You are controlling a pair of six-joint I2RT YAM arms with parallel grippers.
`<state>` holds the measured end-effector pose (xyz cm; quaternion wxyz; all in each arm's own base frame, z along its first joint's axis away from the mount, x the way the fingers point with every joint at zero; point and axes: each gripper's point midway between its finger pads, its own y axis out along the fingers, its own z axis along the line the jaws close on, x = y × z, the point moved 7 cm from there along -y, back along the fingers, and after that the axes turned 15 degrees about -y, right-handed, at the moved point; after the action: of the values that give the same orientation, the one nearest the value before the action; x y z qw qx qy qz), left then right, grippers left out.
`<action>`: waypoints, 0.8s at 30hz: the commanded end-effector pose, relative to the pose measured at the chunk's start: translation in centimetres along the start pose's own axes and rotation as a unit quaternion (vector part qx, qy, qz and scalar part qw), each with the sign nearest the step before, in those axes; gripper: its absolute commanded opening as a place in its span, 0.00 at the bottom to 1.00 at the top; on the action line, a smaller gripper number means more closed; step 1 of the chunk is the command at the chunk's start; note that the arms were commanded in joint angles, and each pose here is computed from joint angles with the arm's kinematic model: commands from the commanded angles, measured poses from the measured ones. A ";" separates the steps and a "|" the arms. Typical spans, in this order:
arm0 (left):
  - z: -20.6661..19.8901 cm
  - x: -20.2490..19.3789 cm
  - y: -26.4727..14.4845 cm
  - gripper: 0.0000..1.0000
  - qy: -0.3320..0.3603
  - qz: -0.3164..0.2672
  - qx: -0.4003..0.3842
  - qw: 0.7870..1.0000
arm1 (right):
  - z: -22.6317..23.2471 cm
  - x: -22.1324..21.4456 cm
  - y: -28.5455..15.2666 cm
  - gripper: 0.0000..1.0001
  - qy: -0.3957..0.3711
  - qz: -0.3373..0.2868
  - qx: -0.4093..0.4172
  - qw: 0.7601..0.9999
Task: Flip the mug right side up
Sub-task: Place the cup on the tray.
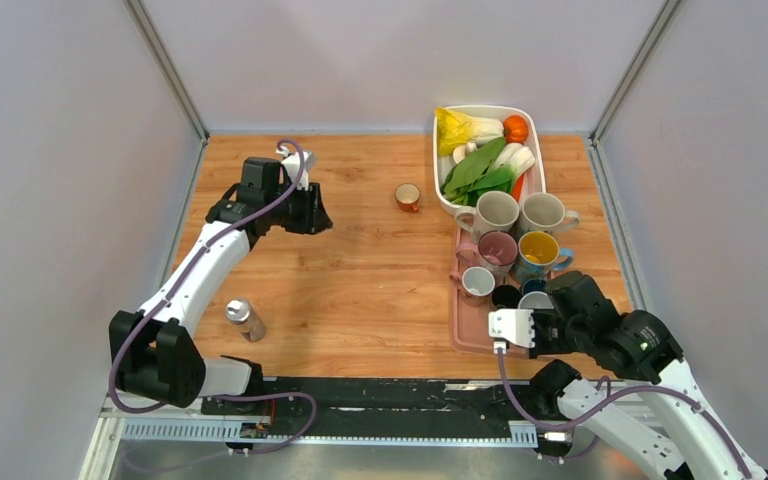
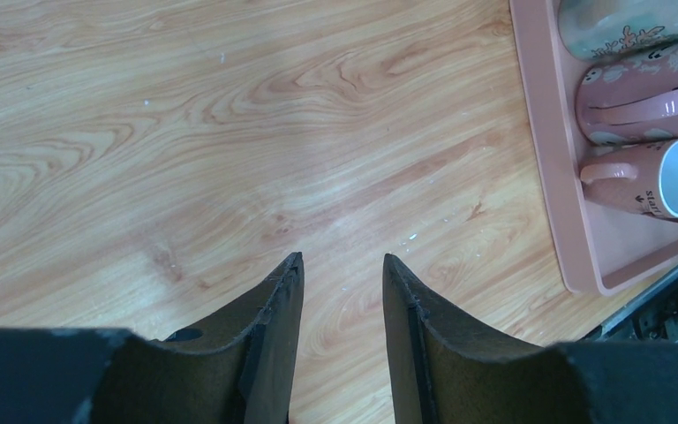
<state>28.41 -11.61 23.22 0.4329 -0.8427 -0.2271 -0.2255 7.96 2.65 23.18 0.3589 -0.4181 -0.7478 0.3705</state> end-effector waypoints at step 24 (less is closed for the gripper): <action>-0.8 1.1 0.2 0.46 0.001 -0.021 -0.026 0.999 | 0.2 -0.1 4.0 0.00 -0.009 0.004 0.110 0.994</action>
<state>28.85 -11.96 22.72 0.4264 -0.8496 -0.2246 -0.2144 8.47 3.37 19.32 0.4086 -0.3943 -0.6830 0.4594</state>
